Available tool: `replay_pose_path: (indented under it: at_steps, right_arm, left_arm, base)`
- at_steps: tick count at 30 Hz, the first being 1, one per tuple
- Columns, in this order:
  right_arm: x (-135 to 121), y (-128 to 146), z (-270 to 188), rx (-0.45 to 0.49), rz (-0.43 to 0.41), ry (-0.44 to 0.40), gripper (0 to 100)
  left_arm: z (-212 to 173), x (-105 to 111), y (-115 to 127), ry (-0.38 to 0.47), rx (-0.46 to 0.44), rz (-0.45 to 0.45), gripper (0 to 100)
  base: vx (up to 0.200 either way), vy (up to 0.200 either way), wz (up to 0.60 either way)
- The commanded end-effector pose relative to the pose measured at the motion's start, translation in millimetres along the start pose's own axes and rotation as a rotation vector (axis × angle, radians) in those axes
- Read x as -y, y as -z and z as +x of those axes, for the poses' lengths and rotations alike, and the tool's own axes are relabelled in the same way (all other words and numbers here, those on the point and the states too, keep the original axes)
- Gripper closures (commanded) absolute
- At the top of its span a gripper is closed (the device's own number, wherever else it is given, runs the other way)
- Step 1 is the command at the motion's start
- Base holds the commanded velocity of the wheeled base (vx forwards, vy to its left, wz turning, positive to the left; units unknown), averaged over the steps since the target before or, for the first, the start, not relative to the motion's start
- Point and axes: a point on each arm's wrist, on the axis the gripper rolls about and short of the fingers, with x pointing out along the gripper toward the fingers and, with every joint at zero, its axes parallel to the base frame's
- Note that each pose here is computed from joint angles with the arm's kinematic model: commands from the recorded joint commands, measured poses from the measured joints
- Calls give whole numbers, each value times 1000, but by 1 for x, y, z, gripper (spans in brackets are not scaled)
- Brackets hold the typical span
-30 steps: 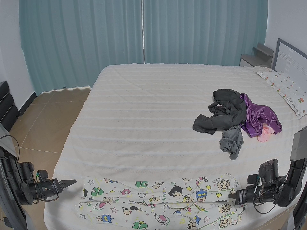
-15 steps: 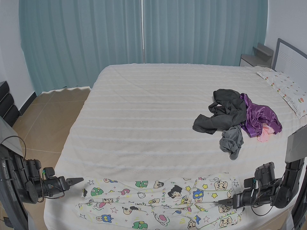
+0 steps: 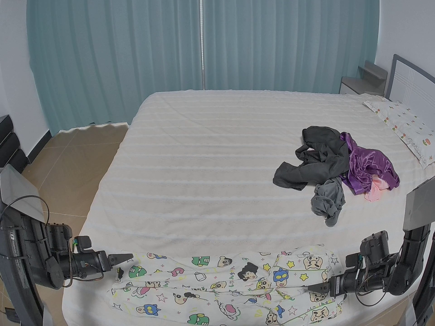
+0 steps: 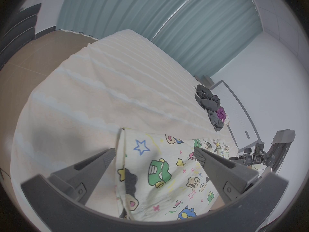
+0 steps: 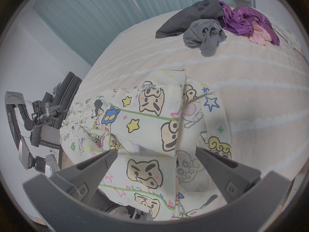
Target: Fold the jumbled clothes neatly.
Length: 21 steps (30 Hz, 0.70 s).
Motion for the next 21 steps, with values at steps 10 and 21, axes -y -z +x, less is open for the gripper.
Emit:
replay_pose_path:
  at_steps: [10,21]
  right_arm:
    - [1,6,-2,-36,7,7,0]
    - [1,7,-1,-41,8,7,0]
  left_arm:
    - [8,-7,11,2,-51,92,0]
    - [14,-2,13,33,-70,137,0]
  base:
    - [0,0,0]
    - [0,0,0]
